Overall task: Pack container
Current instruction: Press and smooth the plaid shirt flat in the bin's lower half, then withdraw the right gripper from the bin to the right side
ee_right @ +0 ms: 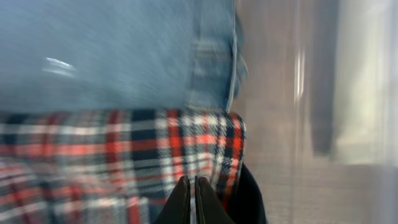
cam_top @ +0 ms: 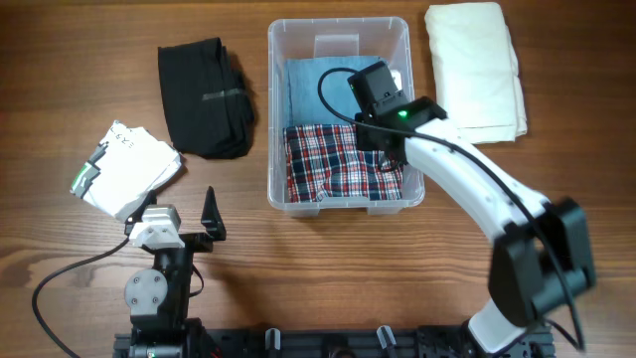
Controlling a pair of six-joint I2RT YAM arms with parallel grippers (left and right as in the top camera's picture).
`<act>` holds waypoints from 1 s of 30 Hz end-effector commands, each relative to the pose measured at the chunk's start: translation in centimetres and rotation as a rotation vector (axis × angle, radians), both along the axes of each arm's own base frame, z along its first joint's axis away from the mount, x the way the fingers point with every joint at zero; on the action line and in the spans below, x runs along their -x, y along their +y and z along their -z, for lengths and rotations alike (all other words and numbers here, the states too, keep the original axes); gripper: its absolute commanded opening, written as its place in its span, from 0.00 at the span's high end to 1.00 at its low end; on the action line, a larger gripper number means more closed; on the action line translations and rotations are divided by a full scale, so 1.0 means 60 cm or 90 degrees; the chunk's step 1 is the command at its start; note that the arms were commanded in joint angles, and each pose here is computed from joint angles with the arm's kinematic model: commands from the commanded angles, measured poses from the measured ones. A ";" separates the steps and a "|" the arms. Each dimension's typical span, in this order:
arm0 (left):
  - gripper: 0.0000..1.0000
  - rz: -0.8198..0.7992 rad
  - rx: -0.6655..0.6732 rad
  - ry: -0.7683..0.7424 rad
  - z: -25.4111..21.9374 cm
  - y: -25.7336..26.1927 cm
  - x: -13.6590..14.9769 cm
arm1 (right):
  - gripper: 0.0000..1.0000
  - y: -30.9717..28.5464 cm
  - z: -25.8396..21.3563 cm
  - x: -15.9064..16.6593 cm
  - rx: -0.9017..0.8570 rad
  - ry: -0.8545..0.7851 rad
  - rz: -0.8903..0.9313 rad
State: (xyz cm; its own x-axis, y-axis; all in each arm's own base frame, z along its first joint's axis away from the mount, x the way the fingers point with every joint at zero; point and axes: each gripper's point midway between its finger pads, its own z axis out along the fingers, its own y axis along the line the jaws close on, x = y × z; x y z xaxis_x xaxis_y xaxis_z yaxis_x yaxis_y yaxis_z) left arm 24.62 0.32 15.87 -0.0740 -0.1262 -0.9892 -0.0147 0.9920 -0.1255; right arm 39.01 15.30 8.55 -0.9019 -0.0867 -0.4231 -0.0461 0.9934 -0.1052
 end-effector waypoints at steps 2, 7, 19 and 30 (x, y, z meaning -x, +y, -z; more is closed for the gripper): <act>0.00 0.010 -0.012 0.001 0.004 -0.005 0.000 | 0.86 -0.037 0.099 0.021 0.057 0.096 0.043; 0.00 0.010 -0.012 0.001 0.004 -0.005 0.000 | 0.85 -0.033 0.108 0.022 0.080 0.113 -0.015; 0.00 0.010 -0.012 0.001 0.004 -0.005 0.000 | 0.70 0.017 -0.208 0.016 -0.150 -0.133 -0.028; 0.00 0.010 -0.012 0.001 0.004 -0.005 0.000 | 0.21 -0.290 -0.294 0.075 -0.110 -0.185 0.289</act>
State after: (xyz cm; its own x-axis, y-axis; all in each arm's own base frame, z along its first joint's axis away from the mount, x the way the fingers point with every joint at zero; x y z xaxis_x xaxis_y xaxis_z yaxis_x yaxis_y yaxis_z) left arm 24.62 0.32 15.87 -0.0740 -0.1262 -0.9892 -0.0147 0.9920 -0.1255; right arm 35.55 3.53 25.71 -0.7229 0.2625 -0.6392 0.2345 0.9633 0.1304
